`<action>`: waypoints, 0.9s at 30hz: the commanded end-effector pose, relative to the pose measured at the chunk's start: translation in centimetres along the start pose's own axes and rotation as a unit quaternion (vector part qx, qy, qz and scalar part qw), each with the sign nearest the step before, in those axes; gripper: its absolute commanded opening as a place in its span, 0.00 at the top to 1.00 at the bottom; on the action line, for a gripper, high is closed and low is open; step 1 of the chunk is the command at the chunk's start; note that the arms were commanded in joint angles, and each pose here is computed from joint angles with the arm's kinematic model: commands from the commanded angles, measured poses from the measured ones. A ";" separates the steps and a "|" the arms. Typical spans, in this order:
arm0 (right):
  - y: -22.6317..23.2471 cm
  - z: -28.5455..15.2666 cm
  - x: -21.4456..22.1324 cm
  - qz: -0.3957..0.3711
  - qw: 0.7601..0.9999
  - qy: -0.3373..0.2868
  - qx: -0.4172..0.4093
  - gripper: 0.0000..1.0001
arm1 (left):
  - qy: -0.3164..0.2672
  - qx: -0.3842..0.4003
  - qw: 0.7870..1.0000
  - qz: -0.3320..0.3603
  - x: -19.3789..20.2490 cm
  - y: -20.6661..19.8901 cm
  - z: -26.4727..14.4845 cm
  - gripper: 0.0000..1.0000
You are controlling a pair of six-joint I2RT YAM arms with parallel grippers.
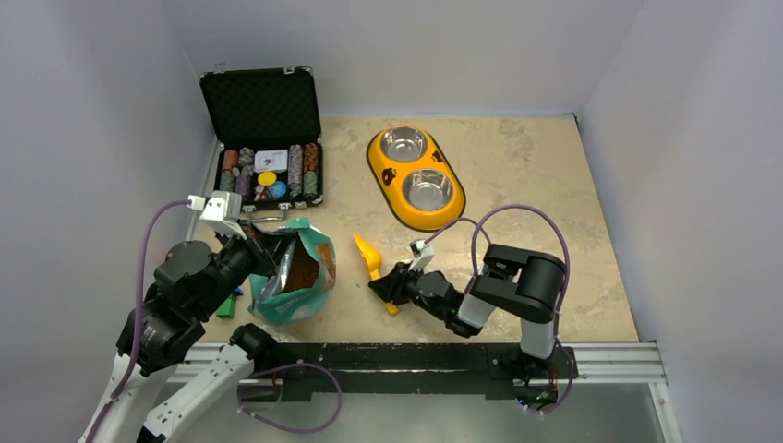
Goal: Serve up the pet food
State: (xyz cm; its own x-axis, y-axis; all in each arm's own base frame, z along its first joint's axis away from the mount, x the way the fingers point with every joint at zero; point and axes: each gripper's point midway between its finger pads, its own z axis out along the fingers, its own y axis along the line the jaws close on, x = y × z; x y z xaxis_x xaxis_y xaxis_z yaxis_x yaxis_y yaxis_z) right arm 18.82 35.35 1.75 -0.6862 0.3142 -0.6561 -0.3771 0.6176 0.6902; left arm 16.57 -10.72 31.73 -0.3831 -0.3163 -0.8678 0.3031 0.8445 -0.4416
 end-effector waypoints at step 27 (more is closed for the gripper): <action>-13.0 -7.0 5.3 -0.257 0.837 0.055 0.480 0.42 | 0.024 -0.012 1.000 0.004 1.6 0.8 0.1 1.00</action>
State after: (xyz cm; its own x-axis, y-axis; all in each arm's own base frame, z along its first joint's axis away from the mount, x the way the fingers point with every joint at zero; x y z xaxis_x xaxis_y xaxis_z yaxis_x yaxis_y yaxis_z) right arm 20.57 39.10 1.52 -0.5466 0.2469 -0.8002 -0.1634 0.9057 0.3911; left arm 16.52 -10.95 31.57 -0.3874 -0.3146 -0.8665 0.3127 0.8394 -0.4446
